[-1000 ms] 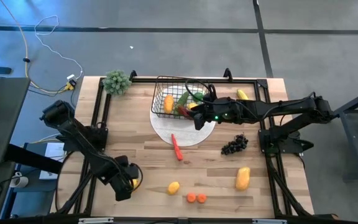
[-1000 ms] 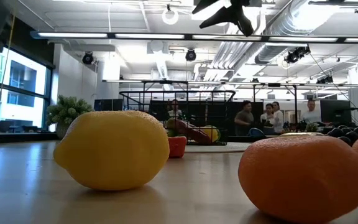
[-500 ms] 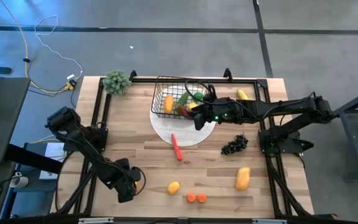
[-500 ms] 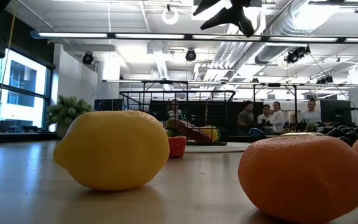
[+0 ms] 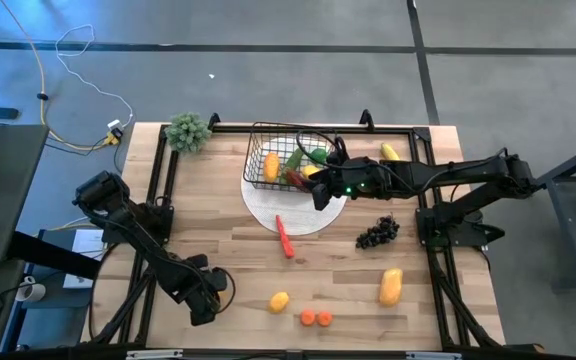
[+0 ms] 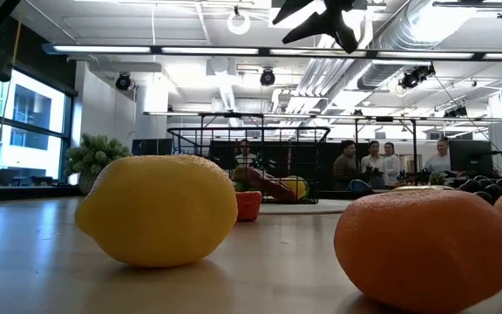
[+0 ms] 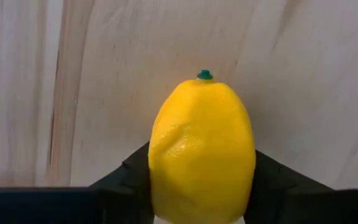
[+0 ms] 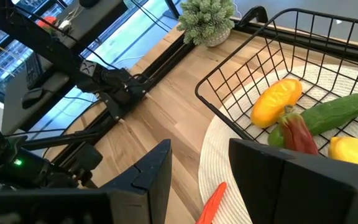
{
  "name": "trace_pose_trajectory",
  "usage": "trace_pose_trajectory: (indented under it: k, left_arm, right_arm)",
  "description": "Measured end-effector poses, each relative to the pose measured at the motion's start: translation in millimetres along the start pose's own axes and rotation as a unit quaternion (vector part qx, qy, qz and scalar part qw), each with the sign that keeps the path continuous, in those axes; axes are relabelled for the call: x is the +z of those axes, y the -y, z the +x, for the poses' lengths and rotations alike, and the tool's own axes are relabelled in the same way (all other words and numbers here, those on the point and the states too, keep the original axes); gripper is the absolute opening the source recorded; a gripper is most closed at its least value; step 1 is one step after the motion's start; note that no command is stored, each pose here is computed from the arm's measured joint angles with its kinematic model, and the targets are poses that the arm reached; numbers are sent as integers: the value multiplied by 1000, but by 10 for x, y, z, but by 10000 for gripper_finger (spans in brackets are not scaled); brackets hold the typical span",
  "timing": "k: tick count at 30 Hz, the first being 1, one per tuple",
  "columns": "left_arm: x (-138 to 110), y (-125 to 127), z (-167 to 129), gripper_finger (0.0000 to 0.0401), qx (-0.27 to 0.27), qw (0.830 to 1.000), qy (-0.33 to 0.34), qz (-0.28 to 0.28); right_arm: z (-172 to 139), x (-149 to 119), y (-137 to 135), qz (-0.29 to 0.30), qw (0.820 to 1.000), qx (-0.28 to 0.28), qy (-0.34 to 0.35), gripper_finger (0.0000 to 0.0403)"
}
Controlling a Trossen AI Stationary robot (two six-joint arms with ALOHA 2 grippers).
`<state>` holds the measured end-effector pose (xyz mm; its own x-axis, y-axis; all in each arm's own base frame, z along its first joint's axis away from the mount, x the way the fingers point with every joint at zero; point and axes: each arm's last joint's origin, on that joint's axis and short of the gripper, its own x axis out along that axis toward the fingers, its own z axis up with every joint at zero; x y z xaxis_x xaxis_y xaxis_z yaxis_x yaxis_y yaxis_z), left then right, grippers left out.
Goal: Build produce basket
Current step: Put the left lemon into the wire basket
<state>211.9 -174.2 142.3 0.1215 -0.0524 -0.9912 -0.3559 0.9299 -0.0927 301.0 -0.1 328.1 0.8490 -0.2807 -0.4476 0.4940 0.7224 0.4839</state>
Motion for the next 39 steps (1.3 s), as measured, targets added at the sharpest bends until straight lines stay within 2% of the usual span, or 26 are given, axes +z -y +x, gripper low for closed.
trace_pose_trajectory:
  k: [6, 9, 13, 24, 32, 39]
  left_arm:
    - [110, -73, -149, 157, -22, 999, 21, -25]
    - [197, -142, -255, 170, -33, 998, 43, -39]
    - [332, -271, -412, 168, -40, 994, 86, -48]
    - [824, -847, -766, 162, -30, 979, 197, -42]
    - [1214, -1324, -916, 162, -43, 961, 273, -26]
    - [1465, -1686, -1057, 162, -62, 933, 354, -7]
  right_arm:
    - [0, -2, 1, -1, 1000, -1, -1, 140]
    - [3, 5, 9, 0, 1000, -2, 0, 140]
    - [10, 21, 27, 1, 1000, -5, 2, 140]
    - [40, 121, 92, 8, 1000, -9, 24, 140]
    - [69, 236, 177, 23, 998, -15, 50, 140]
    - [79, 291, 221, 34, 997, -26, 68, 140]
